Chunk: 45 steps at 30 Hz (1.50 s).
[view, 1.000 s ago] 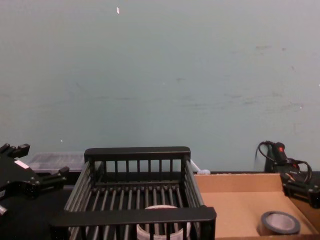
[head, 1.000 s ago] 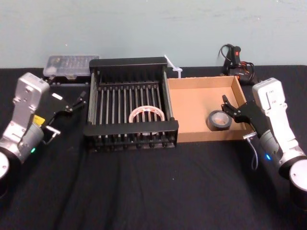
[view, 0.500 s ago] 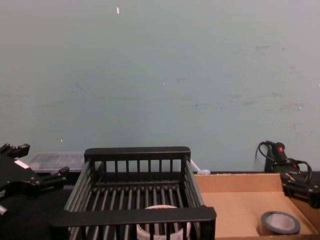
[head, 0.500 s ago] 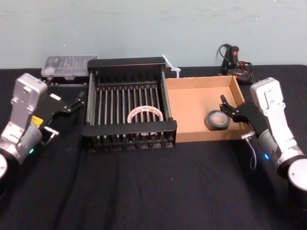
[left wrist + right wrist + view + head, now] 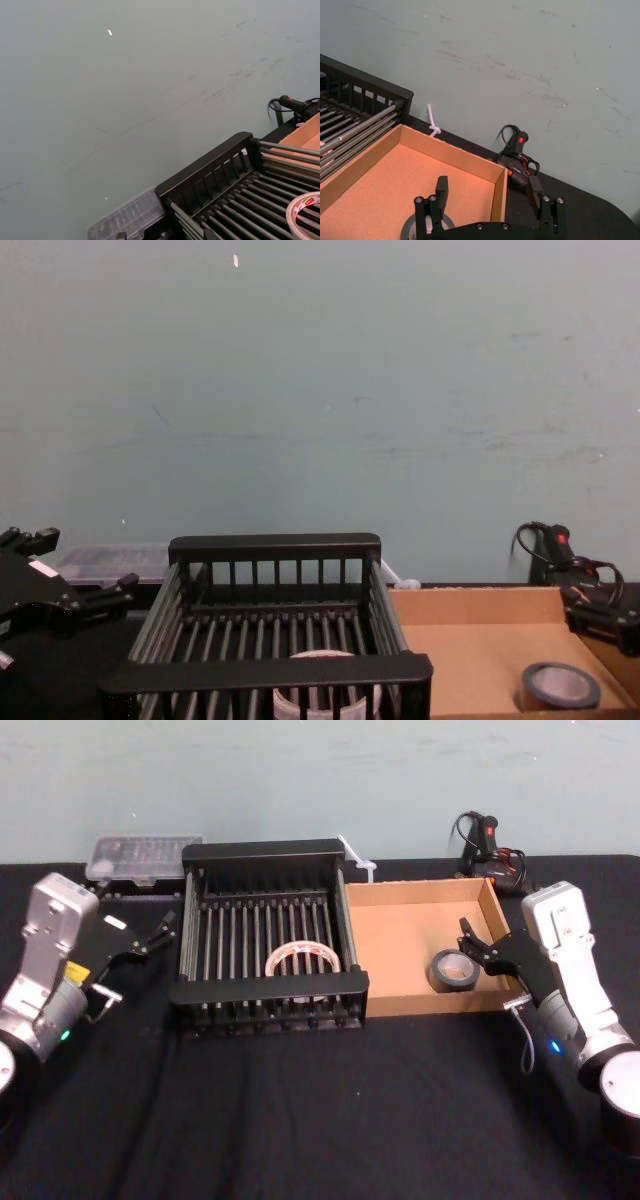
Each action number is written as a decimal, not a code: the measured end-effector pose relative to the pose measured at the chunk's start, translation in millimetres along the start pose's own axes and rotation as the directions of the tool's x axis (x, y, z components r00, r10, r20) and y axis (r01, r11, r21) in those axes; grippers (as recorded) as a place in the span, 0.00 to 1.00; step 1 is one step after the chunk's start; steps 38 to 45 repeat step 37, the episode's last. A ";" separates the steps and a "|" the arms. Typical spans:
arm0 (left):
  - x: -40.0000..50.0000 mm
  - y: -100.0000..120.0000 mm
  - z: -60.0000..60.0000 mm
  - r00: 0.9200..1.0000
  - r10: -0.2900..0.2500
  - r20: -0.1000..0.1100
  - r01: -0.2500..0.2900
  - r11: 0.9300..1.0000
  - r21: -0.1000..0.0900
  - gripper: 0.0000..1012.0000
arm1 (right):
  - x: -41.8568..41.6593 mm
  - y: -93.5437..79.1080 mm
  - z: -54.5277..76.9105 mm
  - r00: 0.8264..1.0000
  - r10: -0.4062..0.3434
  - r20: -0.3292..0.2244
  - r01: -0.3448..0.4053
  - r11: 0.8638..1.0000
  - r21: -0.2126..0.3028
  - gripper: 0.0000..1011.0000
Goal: Pick up the white tape and place it into the black box , Pick up the silver tape and place it into the brown box.
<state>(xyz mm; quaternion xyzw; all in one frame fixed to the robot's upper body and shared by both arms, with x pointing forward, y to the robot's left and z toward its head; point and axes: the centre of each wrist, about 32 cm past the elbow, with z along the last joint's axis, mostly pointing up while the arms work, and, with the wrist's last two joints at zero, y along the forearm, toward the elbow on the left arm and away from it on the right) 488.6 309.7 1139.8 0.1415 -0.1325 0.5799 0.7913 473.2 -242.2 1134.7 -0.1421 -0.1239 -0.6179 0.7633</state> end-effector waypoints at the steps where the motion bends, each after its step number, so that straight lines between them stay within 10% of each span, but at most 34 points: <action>1: 0.0 0.0 0.0 1.000 0.000 0.000 0.000 1.000 0.000 0.99 | 0.0 0.0 0.0 1.000 0.000 0.000 0.000 1.000 0.000 0.99; 45: 0.0 0.0 0.0 1.000 0.000 0.000 0.000 1.000 0.000 0.99 | 0.0 0.0 0.0 1.000 0.000 0.000 0.000 1.000 0.000 0.99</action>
